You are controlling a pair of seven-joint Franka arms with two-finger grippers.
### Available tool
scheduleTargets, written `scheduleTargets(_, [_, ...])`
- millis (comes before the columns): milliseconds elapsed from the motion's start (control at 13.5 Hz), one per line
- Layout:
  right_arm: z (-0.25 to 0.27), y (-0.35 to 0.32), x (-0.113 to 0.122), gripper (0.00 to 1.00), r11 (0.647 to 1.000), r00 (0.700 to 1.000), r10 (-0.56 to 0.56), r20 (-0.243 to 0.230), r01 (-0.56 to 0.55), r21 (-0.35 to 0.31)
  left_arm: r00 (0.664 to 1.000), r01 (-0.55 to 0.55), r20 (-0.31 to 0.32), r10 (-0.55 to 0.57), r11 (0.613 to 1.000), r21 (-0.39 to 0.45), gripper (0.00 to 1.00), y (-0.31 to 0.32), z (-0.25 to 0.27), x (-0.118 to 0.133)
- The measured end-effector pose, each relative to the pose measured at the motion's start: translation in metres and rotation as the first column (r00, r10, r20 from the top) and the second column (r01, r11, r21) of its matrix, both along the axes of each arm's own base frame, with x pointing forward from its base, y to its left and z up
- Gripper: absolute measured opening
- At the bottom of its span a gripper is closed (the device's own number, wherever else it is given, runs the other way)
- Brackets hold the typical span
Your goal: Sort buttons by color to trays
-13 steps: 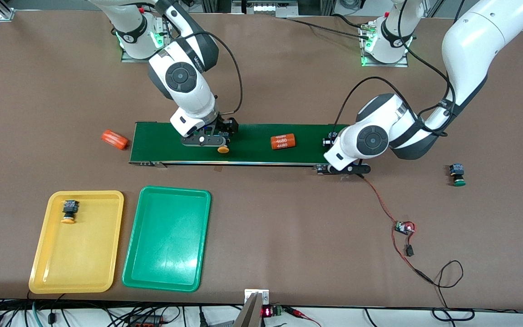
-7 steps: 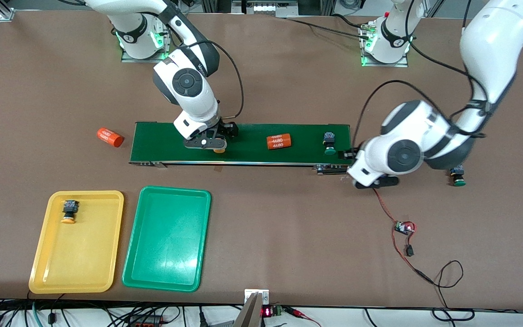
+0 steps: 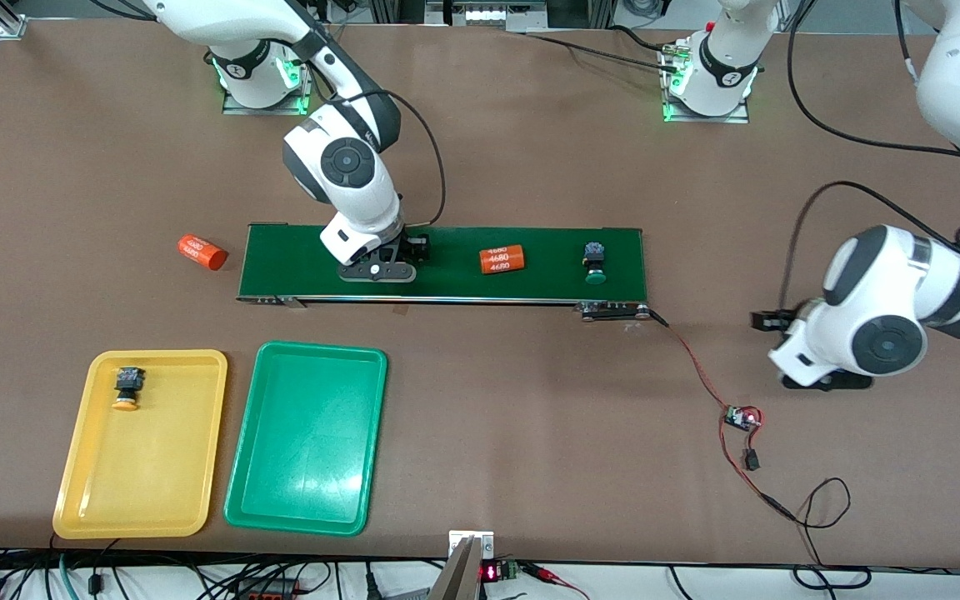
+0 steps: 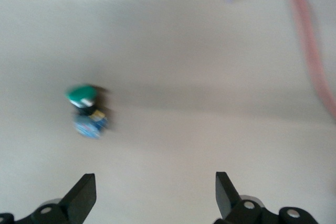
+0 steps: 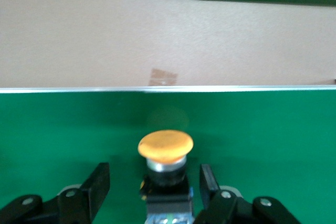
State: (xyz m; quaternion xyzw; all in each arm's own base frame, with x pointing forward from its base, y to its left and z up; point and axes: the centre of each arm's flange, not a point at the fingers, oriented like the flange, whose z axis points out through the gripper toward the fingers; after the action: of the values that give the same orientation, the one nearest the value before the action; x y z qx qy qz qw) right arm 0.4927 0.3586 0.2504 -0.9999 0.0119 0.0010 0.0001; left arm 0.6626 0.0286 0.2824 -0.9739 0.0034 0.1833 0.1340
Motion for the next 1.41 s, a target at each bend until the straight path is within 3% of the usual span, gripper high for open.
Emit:
scheduleTargets(223, [-0.01, -0.009, 0.006, 0.72, 1.0, 1.0, 0.005, 0.006, -0.005, -0.021, 0.998, 0.057, 0.009, -0.057, 0.998, -0.02, 1.0, 0.065, -0.025, 0.003])
scheduleTargets(519, [-0.007, -0.016, 0.015, 0.33, 1.0, 1.0, -0.006, 0.022, 0.007, -0.022, 0.999, 0.04, 0.013, -0.039, 0.997, -0.072, 1.0, 0.128, -0.075, -0.006])
scheduleTargets(668, [0.002, -0.027, 0.029, 0.33, 0.999, 0.999, -0.01, 0.031, 0.011, -0.033, 1.0, 0.026, 0.007, -0.025, 0.994, -0.103, 1.0, 0.145, -0.105, -0.015])
scheduleTargets(890, [0.045, -0.042, 0.061, 0.33, 0.995, 1.0, 0.016, 0.005, -0.015, -0.1, 1.0, 0.024, -0.013, -0.026, 0.99, -0.137, 0.96, 0.158, -0.128, -0.027])
scheduleTargets(1113, [0.096, -0.082, 0.101, 0.33, 0.993, 0.999, 0.051, 0.011, -0.05, -0.109, 0.999, 0.046, -0.005, -0.047, 0.988, -0.146, 0.63, 0.156, -0.122, -0.025])
scheduleTargets(1261, [0.1, -0.136, 0.126, 0.33, 0.989, 0.997, 0.08, 0.005, -0.079, -0.123, 0.999, 0.048, -0.001, -0.049, 0.987, -0.152, 0.42, 0.152, -0.119, -0.023])
scheduleTargets(1336, [0.094, -0.165, 0.136, 0.33, 0.987, 0.996, 0.085, -0.007, -0.085, -0.137, 0.999, 0.039, -0.002, -0.04, 0.986, -0.164, 0.33, 0.15, -0.118, -0.023])
scheduleTargets(1410, [0.085, -0.193, 0.145, 0.33, 0.986, 0.997, 0.076, -0.021, -0.078, -0.149, 1.0, 0.024, -0.008, -0.026, 0.982, -0.185, 0.33, 0.146, -0.115, -0.023])
